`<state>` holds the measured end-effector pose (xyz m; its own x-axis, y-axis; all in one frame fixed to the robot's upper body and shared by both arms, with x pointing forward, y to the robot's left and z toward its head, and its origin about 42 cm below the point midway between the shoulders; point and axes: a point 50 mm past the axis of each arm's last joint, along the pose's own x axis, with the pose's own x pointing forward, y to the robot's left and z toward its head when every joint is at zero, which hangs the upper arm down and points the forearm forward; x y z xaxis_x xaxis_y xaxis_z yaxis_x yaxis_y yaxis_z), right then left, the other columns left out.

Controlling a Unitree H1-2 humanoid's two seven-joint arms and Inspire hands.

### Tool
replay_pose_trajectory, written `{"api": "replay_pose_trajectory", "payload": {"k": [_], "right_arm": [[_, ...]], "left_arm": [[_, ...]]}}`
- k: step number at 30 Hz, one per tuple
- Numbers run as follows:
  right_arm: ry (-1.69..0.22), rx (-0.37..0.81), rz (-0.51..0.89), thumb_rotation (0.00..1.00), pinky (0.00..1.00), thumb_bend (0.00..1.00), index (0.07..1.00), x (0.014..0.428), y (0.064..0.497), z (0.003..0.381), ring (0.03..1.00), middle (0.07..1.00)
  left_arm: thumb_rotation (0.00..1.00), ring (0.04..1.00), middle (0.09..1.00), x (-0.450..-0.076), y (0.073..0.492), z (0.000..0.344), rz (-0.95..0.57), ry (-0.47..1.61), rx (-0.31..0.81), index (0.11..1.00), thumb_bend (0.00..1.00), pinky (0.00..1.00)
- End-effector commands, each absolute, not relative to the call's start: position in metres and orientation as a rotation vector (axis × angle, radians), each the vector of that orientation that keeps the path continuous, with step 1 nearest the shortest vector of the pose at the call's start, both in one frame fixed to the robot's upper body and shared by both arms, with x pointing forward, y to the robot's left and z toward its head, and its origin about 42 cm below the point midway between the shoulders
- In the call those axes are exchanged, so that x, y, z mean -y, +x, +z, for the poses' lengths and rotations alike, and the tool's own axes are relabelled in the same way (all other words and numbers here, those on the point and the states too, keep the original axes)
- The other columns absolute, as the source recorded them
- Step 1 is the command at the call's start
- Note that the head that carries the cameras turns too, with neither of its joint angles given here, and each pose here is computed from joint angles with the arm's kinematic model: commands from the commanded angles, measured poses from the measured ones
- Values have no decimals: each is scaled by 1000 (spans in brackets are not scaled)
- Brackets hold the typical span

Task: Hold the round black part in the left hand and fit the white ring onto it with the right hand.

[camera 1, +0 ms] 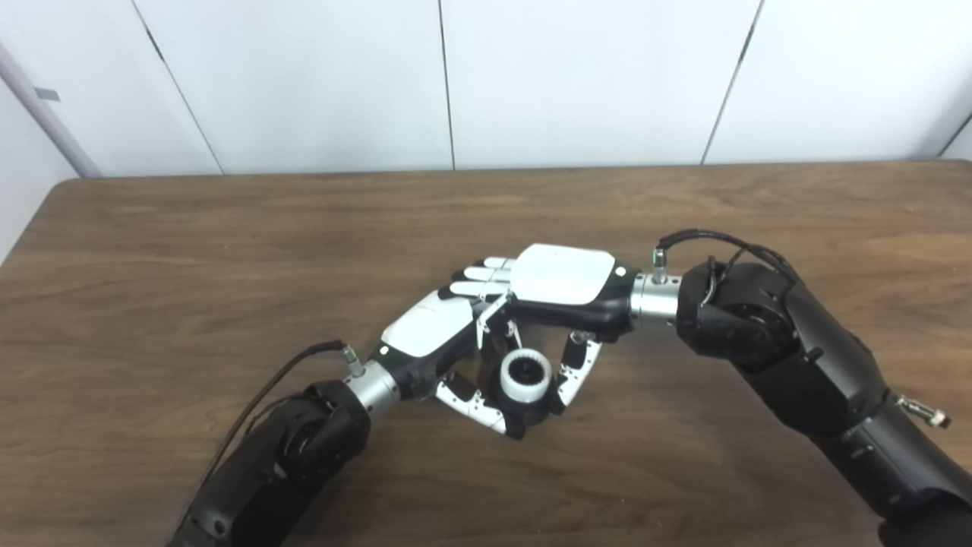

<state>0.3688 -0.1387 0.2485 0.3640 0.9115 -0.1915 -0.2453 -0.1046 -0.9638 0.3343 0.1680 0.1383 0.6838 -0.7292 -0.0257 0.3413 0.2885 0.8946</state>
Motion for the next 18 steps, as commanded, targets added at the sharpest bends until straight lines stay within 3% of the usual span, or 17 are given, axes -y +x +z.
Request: {"api": "replay_pose_trajectory", "payload": {"k": [1, 8, 14, 18], "right_arm": [[-1340, 744, 1097, 208, 1000, 1000, 640, 139, 369, 268, 1000, 978], [-1291, 808, 1064, 224, 1000, 1000, 648, 143, 369, 276, 1000, 967], [-1221, 873, 1036, 233, 1000, 1000, 715, 144, 366, 282, 1000, 971], [-1205, 908, 1001, 283, 1000, 1000, 845, 143, 366, 285, 1000, 999]], "left_arm": [[60, 1000, 918, -165, 326, 126, -825, 1076, 386, 482, 525, 1000], [60, 1000, 898, -165, 325, 126, -821, 1059, 391, 481, 525, 1000], [60, 1000, 895, -165, 326, 127, -827, 1067, 391, 482, 525, 1000], [60, 1000, 886, -167, 327, 124, -820, 1092, 409, 482, 525, 1000]]}}
